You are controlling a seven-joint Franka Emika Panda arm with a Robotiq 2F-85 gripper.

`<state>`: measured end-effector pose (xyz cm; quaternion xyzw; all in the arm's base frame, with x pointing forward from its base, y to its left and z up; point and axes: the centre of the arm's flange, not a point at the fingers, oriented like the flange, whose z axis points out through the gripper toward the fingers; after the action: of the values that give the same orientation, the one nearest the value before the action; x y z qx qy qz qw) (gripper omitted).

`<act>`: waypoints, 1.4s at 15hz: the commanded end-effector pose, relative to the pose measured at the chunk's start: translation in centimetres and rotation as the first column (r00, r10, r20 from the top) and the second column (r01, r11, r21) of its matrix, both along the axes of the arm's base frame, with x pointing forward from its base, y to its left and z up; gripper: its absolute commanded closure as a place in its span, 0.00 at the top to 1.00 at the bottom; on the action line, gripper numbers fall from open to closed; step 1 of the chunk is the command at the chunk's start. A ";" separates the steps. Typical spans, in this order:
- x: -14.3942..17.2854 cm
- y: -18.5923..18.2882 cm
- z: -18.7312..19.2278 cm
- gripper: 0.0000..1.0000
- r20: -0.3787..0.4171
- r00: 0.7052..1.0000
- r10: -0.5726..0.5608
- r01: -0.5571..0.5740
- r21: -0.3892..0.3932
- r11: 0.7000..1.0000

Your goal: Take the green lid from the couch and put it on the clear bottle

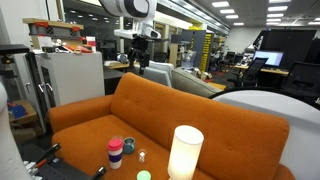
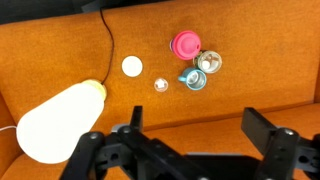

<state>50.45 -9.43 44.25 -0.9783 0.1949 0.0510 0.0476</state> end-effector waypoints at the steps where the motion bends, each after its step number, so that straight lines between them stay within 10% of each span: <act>1: 1.6 0.0 -4.4 1.00 -0.088 0.987 -0.132 0.132 0.000 0.991; 13: 1.9 -0.2 -6.7 1.00 -0.138 0.976 -0.169 0.173 0.016 0.985; 21: 4.0 -2.9 -21.2 1.00 -0.208 0.914 -0.347 0.360 0.024 0.933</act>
<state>53.53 -11.37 26.78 -0.9298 0.3340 0.1409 0.0637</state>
